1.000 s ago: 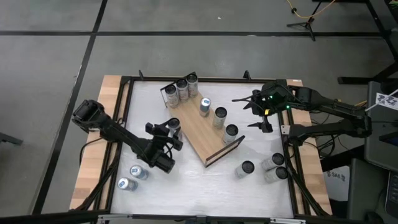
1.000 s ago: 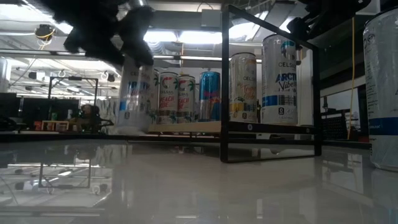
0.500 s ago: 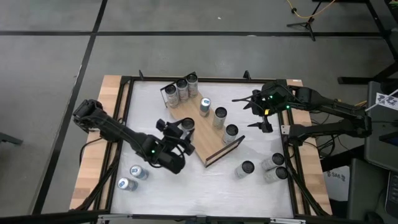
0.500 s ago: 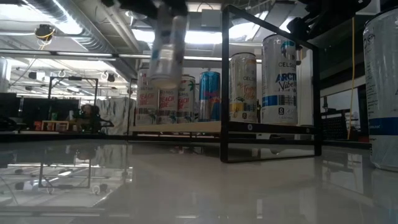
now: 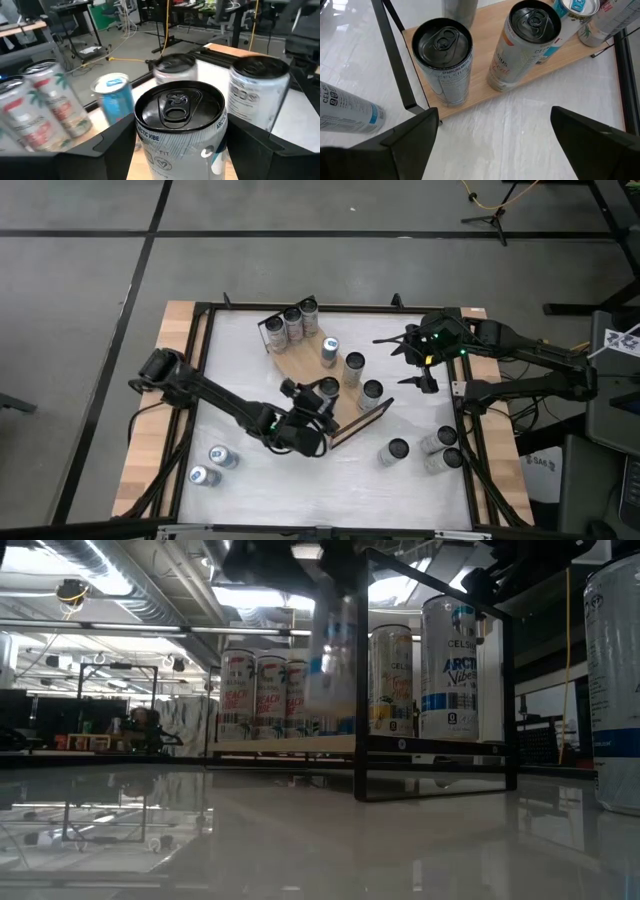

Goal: Place canned beverage on shelf
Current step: Put the left white-blue soda can on the shelf and align with the other white-blue soda can

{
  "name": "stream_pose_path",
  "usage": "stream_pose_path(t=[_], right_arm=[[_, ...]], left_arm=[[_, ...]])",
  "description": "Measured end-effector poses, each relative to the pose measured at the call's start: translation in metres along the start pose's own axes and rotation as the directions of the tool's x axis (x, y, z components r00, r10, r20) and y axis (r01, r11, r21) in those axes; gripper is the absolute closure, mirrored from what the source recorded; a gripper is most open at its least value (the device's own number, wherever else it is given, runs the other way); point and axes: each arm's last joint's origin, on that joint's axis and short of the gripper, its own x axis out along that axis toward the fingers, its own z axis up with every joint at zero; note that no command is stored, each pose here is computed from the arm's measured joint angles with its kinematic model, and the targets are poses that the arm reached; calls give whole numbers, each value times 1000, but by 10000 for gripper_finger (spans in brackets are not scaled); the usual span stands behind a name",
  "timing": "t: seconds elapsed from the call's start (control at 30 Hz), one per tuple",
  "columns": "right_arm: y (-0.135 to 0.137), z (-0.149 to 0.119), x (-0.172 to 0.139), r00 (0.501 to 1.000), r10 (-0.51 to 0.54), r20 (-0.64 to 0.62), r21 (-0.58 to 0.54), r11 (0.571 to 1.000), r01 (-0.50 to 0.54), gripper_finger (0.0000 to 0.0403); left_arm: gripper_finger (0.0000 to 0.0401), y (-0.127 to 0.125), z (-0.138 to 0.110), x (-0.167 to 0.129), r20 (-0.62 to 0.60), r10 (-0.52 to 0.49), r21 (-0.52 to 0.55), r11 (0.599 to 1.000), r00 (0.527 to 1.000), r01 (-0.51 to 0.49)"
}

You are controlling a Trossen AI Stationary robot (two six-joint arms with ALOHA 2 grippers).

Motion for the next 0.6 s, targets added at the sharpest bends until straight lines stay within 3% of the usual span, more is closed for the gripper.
stream_pose_path(t=[0.13, 0.6], right_arm=[[0, 0, 0, 1000, 0, 0, 0, 1000, 0, 24], [0, 0, 0, 1000, 0, 1, 0, 1000, 0, 24]], left_arm=[[145, -10, -7, 6, 17, -6, 40, 999, 1000, 5], [145, -16, -18, 14, 32, 32, -12, 999, 999, -31]])
